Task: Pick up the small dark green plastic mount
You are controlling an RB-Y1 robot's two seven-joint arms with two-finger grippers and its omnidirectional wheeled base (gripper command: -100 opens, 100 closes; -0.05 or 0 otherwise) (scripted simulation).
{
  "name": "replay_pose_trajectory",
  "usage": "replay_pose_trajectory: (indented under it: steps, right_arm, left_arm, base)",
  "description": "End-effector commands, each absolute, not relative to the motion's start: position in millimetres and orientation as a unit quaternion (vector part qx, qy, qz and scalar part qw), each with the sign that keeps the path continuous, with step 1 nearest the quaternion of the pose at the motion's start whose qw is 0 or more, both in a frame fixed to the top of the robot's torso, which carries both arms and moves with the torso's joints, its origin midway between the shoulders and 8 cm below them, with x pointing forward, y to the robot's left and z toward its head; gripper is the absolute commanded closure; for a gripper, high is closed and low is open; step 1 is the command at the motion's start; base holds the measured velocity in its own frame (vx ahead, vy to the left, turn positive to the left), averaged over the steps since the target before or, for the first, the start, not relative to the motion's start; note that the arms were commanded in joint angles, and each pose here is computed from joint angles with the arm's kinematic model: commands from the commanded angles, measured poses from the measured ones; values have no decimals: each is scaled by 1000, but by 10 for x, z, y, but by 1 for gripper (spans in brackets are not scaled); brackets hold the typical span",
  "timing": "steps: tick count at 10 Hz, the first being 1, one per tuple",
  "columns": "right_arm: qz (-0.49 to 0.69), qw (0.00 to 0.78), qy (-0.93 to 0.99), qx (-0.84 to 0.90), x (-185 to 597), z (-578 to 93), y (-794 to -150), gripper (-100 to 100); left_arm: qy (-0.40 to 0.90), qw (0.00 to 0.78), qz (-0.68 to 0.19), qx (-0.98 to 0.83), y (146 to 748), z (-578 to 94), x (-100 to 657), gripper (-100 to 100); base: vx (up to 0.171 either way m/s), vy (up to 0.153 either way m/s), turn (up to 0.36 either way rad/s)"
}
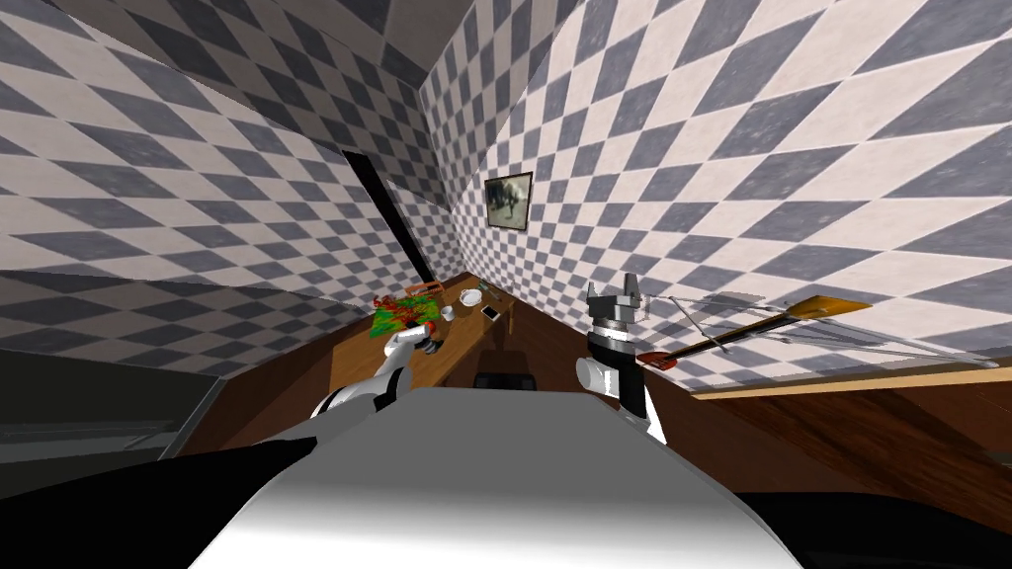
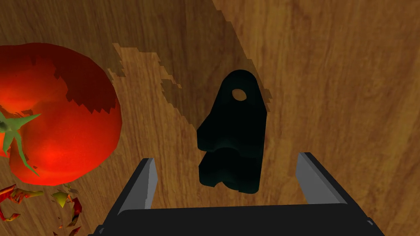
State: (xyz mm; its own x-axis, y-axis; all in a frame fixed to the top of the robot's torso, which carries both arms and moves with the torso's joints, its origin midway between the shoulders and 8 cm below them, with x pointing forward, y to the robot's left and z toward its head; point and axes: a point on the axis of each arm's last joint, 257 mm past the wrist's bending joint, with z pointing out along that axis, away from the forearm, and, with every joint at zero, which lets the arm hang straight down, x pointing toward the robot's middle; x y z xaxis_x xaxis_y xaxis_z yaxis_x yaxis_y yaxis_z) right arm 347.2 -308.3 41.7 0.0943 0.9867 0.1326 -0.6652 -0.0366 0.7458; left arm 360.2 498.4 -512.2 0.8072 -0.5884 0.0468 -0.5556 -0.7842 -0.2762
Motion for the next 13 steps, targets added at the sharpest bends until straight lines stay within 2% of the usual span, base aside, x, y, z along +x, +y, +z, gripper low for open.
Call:
replay_pose_trajectory:
  steps: [1, 5, 6, 10, 11, 12, 13]
  right_arm:
    - [631, 654, 232, 346, 3472, 417, -3083, 0]
    - [631, 654, 232, 346, 3473, 417, -3083, 0]
    - [631, 654, 233, 346, 3472, 417, -3084, 0]
    - [631, 654, 232, 346, 3472, 417, -3084, 0]
    - [631, 654, 232, 346, 3472, 417, -3084, 0]
    - [631, 654, 232, 346, 3472, 417, -3084, 0]
    - [631, 654, 233, 346, 3472, 416, -3085, 0]
  left_arm:
    - [290, 127, -64, -946, 4981, -5170, 3594, -100]
    - [276, 128, -62, -951, 4968, -5235, 3569, -100]
    - [274, 129, -63, -951, 4968, -5238, 3572, 100]
    - [274, 128, -62, -951, 4963, -5241, 3567, 100]
    - [274, 128, -62, -951, 4964, -5241, 3568, 0]
    - [285, 128, -64, -948, 4978, -5192, 3587, 100]
    - [290, 127, -64, -946, 4981, -5170, 3594, 100]
  base:
    - [-82, 79, -136]
    - [-50, 55, -122]
    - [-6, 6, 10]
    - [0, 0, 0]
    - [0, 0, 0]
    - [50, -52, 251]
    - [93, -79, 246]
